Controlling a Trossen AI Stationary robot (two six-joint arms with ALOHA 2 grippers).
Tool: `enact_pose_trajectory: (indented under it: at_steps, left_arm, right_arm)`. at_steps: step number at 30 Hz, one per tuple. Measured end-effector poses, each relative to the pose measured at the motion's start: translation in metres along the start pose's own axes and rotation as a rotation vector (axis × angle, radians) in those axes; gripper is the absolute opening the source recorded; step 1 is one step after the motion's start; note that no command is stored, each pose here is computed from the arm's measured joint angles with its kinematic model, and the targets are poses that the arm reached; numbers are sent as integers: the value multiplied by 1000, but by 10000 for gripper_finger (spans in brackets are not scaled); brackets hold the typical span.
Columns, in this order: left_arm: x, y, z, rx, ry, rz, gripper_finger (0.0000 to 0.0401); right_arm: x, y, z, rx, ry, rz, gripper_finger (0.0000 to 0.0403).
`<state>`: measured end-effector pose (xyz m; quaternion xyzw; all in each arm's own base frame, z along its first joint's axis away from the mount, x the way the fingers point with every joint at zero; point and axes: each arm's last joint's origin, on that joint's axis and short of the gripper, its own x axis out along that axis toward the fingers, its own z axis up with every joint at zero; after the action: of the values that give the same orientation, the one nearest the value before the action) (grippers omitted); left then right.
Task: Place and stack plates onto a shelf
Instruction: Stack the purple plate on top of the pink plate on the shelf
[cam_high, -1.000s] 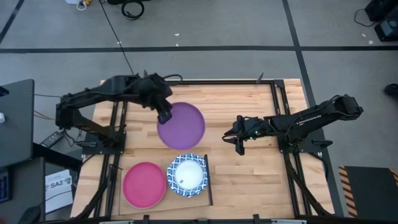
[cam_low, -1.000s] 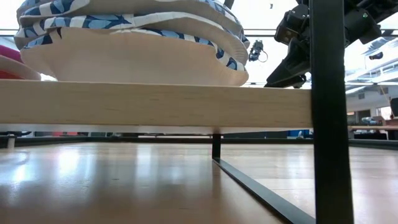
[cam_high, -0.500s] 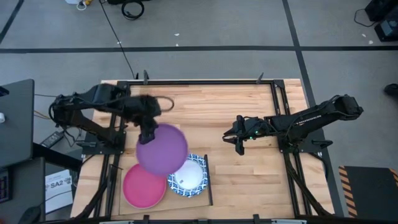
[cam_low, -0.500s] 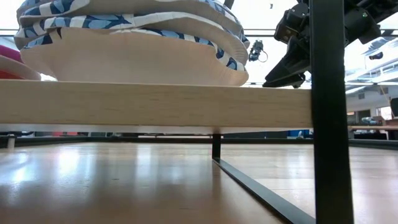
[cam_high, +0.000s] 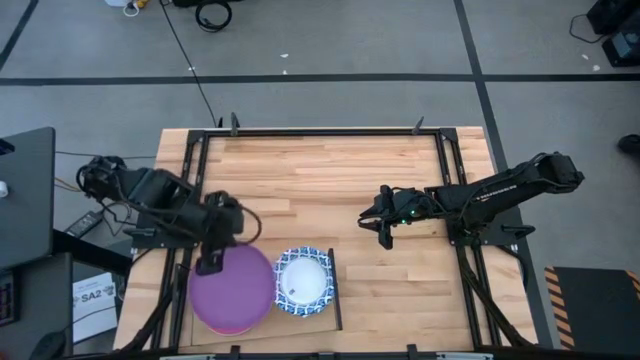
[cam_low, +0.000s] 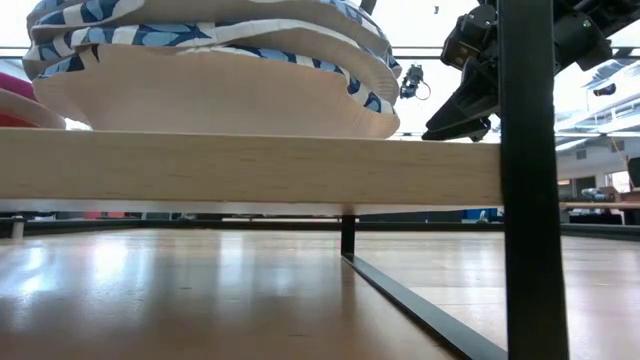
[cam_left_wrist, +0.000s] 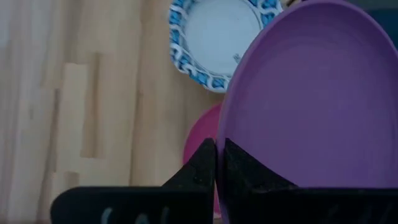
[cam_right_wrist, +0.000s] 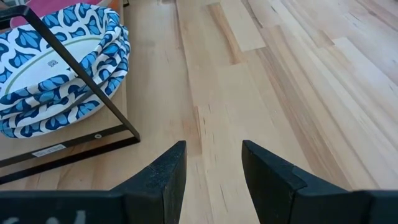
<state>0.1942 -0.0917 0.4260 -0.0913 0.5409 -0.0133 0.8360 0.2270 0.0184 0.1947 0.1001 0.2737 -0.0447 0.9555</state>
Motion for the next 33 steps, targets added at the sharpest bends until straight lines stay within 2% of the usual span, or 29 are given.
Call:
enact_pose_trajectory:
  at_steps: [5,12,16,22,33]
  left_arm:
    - [8,-18,-12,19,25,-9,16]
    - [51,-32,-36,76,153,51,16]
    - [80,-31,-44,90,201,67,18]
    - [111,-28,-51,188,220,68,19]
    - [138,-9,-54,169,266,110,19]
  right_arm:
    - [0,0,0,-1,0,0,161]
    - [0,0,0,-1,-2,1,161]
    - [0,0,0,-1,-2,1,161]
    - [0,0,0,-1,-2,1,161]
    - [0,0,0,-1,-2,1,161]
